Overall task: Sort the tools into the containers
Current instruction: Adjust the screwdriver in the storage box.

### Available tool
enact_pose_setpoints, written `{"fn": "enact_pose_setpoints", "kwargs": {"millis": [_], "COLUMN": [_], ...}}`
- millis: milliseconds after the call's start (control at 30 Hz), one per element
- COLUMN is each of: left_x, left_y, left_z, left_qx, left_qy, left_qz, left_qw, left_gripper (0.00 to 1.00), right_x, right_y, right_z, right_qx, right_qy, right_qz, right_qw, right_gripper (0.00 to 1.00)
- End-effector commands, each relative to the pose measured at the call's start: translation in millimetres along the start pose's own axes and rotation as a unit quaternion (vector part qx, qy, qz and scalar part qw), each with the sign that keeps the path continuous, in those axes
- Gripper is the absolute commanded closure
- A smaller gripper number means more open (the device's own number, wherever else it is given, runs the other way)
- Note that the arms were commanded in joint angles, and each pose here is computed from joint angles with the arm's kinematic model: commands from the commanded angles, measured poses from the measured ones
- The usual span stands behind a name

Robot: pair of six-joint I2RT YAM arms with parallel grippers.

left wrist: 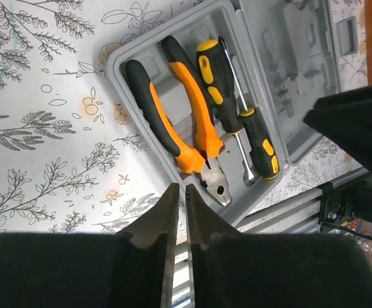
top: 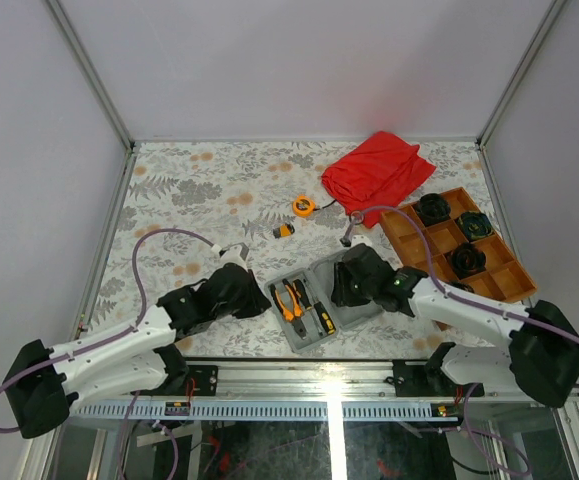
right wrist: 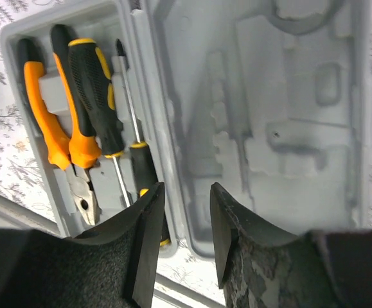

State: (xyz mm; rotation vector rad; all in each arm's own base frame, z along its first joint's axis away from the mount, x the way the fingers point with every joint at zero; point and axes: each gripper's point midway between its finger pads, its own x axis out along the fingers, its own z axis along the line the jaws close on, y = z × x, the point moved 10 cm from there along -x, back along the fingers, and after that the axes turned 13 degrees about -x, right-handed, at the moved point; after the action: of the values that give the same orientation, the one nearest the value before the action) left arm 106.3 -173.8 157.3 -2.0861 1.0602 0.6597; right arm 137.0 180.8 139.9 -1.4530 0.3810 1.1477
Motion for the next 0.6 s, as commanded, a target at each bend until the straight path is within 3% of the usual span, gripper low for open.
{"fn": "enact_pose_setpoints", "kwargs": {"millis": [0, 300, 567], "left_x": [-4.0, -5.3, -2.7], "left_y": [-2.9, -4.4, -4.3], "left_z": [5.0, 6.9, 9.2], "left_qx": [-0.001, -0.001, 0.004], "left_qy": [-0.007, -0.013, -0.022], "left_qz": [-0.014, -0.019, -0.018], "left_qw": [1.000, 1.000, 1.000], "left_gripper": [0.93, 0.92, 0.93], "right_x": [15.2, 57.1, 73.2], "right_y": [-22.2, -15.4, -7.2], "right_z": [13.9, 18.5, 25.3], "right_qx": [-0.036, -0.075, -0.124], "right_qy": [-0.094, -0.114, -0.191], "right_qz": [-0.028, 0.043, 0.092], "right_qw": [0.994, 0.990, 0.969], "right_gripper": [0.59, 0.61, 0.65]}}
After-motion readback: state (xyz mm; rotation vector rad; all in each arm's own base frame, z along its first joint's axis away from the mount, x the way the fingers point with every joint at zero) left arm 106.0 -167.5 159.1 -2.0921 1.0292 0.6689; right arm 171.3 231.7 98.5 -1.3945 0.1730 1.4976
